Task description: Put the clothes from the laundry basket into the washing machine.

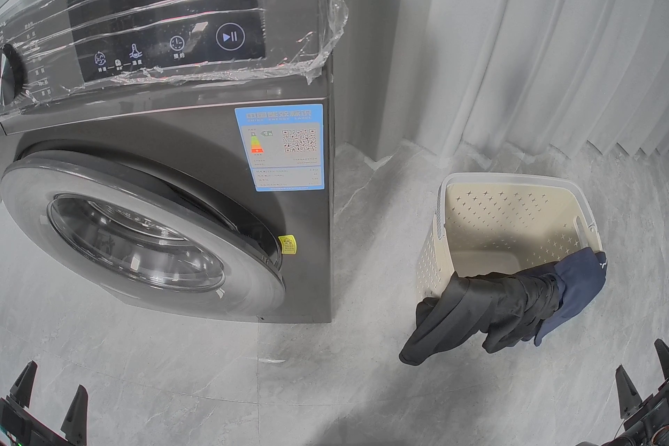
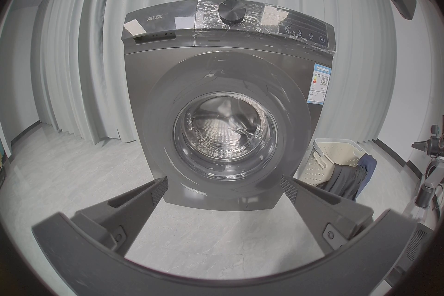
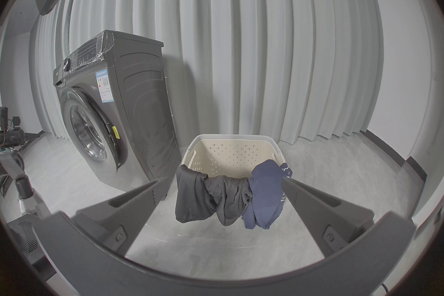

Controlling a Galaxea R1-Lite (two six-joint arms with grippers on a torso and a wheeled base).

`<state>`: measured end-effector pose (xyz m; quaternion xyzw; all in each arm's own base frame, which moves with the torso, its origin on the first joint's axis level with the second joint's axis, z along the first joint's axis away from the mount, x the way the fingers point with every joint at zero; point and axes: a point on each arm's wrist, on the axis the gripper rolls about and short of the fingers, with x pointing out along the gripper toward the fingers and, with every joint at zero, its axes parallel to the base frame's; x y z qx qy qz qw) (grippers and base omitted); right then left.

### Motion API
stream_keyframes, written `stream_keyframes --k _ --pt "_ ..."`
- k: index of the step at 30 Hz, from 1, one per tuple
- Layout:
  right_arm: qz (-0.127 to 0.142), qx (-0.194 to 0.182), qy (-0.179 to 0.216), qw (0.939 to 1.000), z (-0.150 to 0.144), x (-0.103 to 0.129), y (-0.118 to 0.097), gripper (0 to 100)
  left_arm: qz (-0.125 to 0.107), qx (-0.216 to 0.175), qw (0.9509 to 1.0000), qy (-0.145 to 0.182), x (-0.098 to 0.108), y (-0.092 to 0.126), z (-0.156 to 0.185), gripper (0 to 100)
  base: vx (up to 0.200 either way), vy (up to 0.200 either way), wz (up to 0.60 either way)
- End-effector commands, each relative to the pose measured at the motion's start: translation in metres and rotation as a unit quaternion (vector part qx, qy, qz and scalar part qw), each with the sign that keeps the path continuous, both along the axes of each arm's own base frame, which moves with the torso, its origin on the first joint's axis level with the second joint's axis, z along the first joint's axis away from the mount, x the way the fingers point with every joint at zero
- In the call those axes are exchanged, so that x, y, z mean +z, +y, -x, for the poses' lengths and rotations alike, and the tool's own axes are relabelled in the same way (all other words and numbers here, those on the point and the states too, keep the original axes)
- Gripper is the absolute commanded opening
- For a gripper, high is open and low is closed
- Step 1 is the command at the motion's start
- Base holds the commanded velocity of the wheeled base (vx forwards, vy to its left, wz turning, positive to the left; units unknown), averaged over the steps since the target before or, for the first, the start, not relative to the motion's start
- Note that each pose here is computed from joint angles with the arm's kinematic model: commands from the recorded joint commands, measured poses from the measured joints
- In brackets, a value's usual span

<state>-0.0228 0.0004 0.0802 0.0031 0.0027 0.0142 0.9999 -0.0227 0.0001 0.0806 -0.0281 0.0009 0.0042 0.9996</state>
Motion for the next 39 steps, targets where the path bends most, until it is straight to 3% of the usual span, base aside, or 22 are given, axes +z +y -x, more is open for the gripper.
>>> stream_keyframes --k 1,5,20,35,39 --pt "0.000 0.000 0.002 1.0000 -0.0002 -0.0053 0.0000 100 0.000 0.000 1.0000 0.000 -0.0048 0.0000 0.0001 100 0.000 0.000 0.00" --pt "0.000 0.000 0.002 1.0000 -0.0002 -0.0053 0.0000 100 0.000 0.000 1.0000 0.000 -0.0048 0.0000 0.0001 100 0.000 0.000 0.00" --pt "0.000 0.000 0.001 1.0000 -0.0001 -0.0053 0.0000 100 0.000 0.000 1.0000 0.000 -0.0048 0.0000 0.0001 100 0.000 0.200 0.00" --pt "0.000 0.000 0.001 1.0000 -0.0001 -0.0053 0.0000 100 0.000 0.000 1.0000 0.000 -0.0048 0.0000 0.0001 100 0.000 0.000 0.00" --pt "0.000 0.000 0.002 1.0000 -0.0002 -0.0053 0.0000 100 0.000 0.000 1.0000 0.000 -0.0048 0.0000 0.0001 100 0.000 0.200 0.00"
